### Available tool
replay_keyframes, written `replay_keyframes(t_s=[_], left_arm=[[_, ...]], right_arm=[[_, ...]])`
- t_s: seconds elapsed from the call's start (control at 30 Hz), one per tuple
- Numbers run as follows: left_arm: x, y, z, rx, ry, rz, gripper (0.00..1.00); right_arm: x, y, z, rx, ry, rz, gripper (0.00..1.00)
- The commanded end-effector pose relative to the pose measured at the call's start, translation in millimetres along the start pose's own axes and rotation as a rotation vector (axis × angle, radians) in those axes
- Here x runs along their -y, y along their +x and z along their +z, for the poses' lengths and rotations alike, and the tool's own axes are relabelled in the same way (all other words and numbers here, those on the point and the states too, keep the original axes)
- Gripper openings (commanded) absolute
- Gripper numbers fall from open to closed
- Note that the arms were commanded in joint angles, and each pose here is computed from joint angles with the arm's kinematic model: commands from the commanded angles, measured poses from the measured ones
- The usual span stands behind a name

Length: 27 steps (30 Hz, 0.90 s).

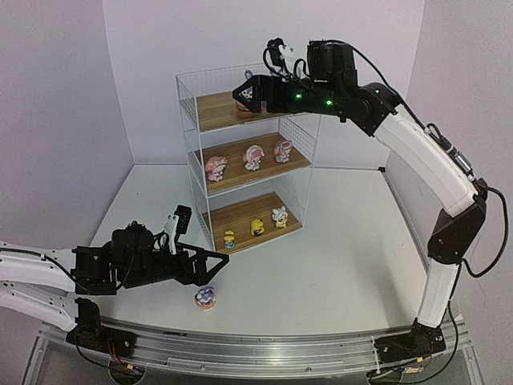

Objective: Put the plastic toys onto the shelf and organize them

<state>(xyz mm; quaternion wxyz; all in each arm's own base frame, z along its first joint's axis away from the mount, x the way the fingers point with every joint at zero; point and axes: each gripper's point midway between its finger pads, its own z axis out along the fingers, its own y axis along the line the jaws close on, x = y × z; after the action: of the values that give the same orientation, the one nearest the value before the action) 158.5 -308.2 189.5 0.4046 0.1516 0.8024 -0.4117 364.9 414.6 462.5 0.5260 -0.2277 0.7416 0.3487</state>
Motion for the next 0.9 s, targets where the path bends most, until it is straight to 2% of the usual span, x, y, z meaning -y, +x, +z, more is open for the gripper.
replay_keyframes(t_s=[0.0, 0.4, 0.63, 0.87], left_arm=[[7.8, -11.3, 0.7, 0.039, 0.027, -0.009, 1.0], [5.9, -10.0, 1.0, 0.039, 0.021, -0.017, 1.0], [7.5, -8.9, 3.4, 0.029, 0.024, -0.015, 1.0], [8.1, -7.4, 3.3, 0.021, 0.027, -0.014, 1.0]], right_arm=[[-7.9, -19.1, -2.3, 0.053, -0.061, 0.009, 0.91], [2.1, -26.8, 0.0, 0.083, -0.036, 0.014, 0.9], [1.1, -28.7, -19.2, 0.085, -0.031, 0.034, 0.9], [-12.3, -29.4, -39.6, 0.075, -0.101, 0.061, 0.9]])
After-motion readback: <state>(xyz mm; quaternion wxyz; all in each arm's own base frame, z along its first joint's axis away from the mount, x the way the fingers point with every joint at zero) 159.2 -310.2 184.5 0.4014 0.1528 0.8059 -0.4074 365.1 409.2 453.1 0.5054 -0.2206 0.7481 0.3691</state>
